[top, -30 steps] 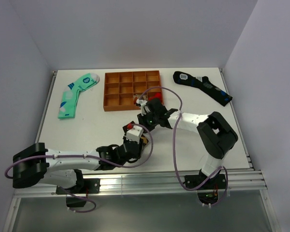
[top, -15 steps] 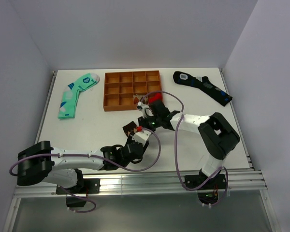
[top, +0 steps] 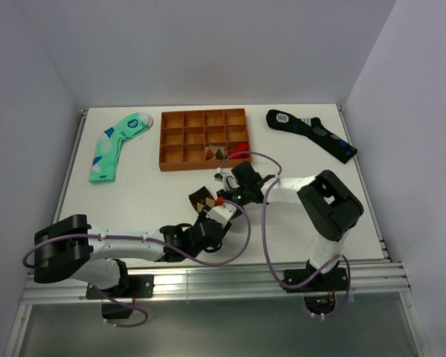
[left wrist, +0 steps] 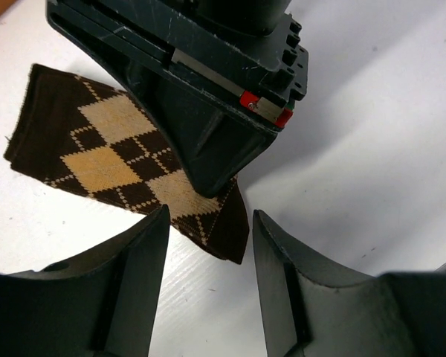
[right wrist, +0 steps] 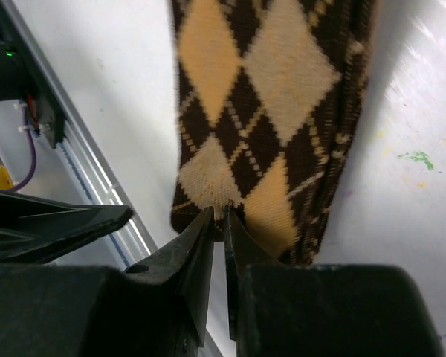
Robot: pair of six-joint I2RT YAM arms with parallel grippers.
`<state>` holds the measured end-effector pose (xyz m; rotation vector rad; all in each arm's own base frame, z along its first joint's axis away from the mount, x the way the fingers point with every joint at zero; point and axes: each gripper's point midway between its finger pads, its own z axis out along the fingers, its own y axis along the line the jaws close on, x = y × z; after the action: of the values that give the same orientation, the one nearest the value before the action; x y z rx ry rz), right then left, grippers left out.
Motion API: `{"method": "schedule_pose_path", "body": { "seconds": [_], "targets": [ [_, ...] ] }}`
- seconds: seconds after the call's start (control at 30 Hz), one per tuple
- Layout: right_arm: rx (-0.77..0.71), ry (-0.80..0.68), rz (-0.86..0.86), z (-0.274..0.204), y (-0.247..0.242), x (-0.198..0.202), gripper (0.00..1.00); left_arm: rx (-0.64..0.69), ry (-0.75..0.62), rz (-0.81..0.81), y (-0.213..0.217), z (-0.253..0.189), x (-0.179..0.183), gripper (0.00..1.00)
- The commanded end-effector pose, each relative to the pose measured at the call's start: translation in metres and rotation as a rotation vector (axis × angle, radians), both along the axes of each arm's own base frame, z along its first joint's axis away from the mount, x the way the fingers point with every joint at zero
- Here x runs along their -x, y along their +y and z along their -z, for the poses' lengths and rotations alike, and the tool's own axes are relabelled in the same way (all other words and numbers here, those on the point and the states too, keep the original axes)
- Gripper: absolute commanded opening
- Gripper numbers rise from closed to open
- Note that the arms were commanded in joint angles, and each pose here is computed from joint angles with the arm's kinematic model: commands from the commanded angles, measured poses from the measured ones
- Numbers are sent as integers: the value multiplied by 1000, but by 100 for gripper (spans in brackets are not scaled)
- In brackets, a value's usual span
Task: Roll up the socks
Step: Roll the sock at the center of the board.
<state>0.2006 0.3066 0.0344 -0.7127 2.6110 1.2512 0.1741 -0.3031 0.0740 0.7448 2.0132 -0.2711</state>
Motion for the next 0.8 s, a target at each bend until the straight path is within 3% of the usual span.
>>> {"method": "schedule_pose_path", "body": {
  "seconds": [0.0,0.4,0.77],
  "targets": [
    [47,19,16,14,-5,-6,17,36,-1,23,-13,-5,0,55],
    [-52,-48,31,-34,3,-19,18,13,-14,-12,-10,1,-6,55],
    [-18,14,46,-14,6,-34,17,-93,-30,-85,-2,15,-17,60]
  ]
}}
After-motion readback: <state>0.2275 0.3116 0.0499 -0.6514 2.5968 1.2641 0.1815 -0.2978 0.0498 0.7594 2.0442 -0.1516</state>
